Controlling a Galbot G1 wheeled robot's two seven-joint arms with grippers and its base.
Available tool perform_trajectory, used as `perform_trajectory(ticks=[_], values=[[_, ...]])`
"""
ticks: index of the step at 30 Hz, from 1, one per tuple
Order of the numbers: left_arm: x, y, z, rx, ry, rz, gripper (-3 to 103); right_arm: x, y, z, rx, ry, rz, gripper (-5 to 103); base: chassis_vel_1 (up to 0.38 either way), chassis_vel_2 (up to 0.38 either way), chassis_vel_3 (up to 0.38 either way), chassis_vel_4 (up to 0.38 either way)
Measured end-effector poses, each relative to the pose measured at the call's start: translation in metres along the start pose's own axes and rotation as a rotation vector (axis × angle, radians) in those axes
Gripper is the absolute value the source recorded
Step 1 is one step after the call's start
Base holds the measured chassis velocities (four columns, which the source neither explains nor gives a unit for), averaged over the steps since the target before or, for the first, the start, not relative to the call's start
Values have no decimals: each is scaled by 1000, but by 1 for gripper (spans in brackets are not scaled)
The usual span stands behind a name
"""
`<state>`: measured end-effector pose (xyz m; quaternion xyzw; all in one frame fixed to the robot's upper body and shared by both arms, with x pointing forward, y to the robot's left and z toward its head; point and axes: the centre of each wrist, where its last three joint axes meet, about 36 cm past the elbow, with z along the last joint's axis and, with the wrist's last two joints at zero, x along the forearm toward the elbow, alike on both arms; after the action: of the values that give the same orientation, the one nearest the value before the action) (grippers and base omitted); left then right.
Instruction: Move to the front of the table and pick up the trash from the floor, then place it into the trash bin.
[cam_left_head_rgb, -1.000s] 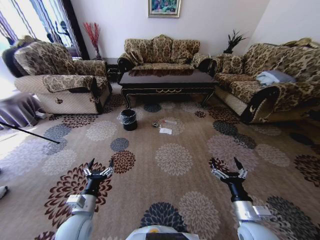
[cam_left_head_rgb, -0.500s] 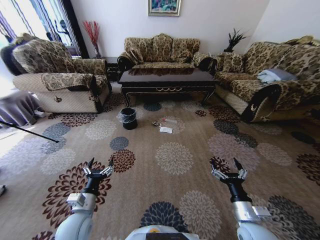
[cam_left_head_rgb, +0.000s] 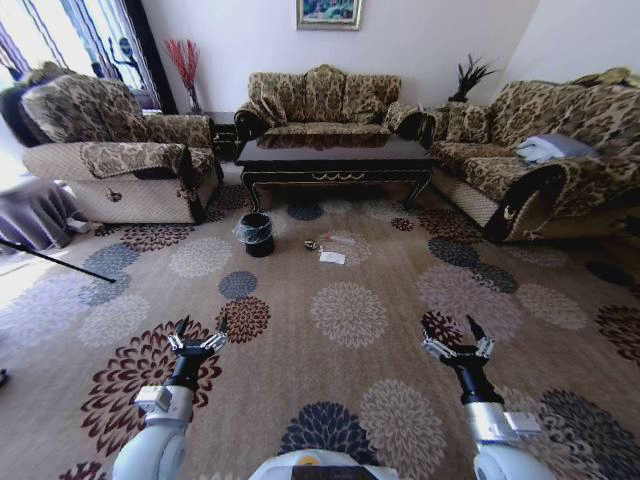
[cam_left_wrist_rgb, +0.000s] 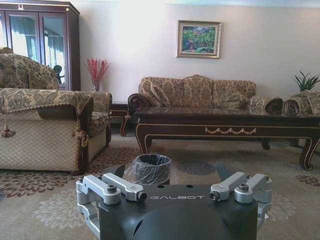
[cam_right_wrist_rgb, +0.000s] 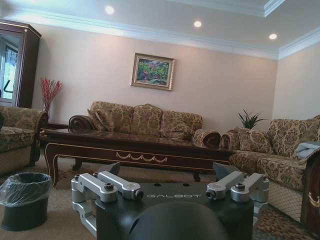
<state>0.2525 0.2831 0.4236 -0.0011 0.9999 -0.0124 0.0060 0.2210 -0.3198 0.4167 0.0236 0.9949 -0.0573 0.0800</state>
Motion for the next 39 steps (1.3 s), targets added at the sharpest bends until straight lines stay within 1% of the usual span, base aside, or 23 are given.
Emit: perform_trajectory(ticks=[3,7,18,39], values=[[-4,2,-15,10,-26,4,100,0,1,-3,-1,-6,-3,100,0,0,0,0],[-6,4,-23,12,-38,4,100,0,2,-7,-2,-15,-6,100,0,0,0,0],[-6,2,-24,21,-42,3,100,1,2,-9,3,-16,-6,100,0,0,0,0],[-7,2,-16,17,-28,-1,100,1,2,-5,4,-9,-3,100,0,0,0,0]])
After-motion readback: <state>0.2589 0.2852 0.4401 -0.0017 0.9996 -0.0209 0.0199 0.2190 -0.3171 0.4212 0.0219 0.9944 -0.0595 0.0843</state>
